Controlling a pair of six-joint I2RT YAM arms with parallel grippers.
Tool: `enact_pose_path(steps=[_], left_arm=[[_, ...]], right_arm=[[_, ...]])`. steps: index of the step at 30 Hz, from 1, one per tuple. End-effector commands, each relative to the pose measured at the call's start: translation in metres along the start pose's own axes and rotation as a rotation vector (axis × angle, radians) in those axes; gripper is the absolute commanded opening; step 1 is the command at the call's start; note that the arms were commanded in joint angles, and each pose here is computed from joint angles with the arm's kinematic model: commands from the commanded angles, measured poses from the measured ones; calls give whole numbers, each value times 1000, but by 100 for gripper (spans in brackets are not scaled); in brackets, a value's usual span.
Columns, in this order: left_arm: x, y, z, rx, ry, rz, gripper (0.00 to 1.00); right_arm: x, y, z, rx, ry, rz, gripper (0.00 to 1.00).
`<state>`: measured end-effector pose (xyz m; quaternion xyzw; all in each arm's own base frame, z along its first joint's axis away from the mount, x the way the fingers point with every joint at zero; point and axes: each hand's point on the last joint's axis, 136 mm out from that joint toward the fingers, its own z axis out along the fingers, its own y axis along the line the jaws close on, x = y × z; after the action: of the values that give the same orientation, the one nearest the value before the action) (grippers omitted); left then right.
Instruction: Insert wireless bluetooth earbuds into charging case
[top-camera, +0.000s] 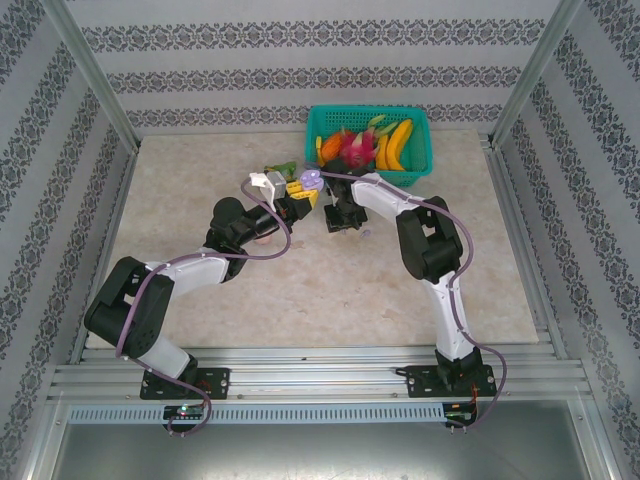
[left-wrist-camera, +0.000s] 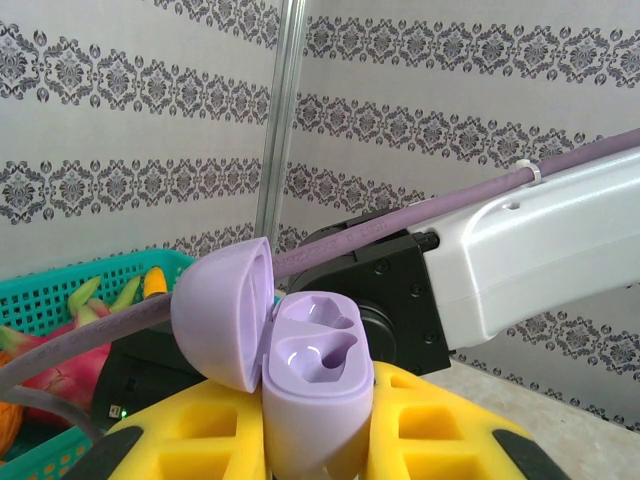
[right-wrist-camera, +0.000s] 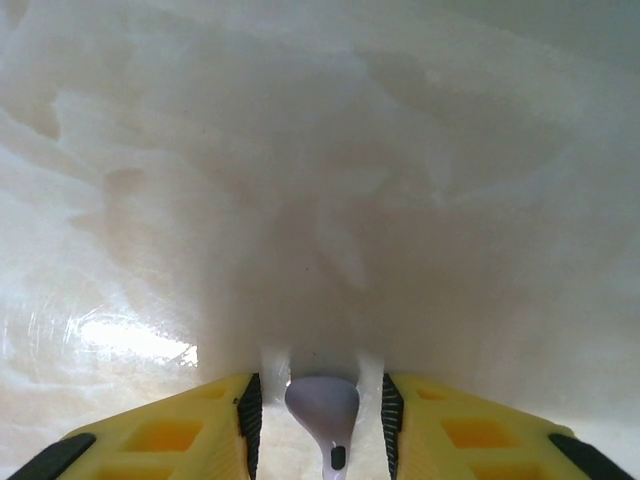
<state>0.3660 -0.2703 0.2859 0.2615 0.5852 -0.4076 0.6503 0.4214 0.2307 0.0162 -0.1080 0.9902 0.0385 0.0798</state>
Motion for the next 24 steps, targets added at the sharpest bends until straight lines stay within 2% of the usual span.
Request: enact_pose_path(steps=[1,16,24], left_arm=[[-16,-11,3,43,-55,22,0],[-16,-12,3,50,-46,13,0],[-20,-13,3,51,-42,19,0]], right_arm=[[4,0,9,45,27,-23,37],[6,1,5,50,25,-21,25],[4,-1,-11,32,-34,11,21]])
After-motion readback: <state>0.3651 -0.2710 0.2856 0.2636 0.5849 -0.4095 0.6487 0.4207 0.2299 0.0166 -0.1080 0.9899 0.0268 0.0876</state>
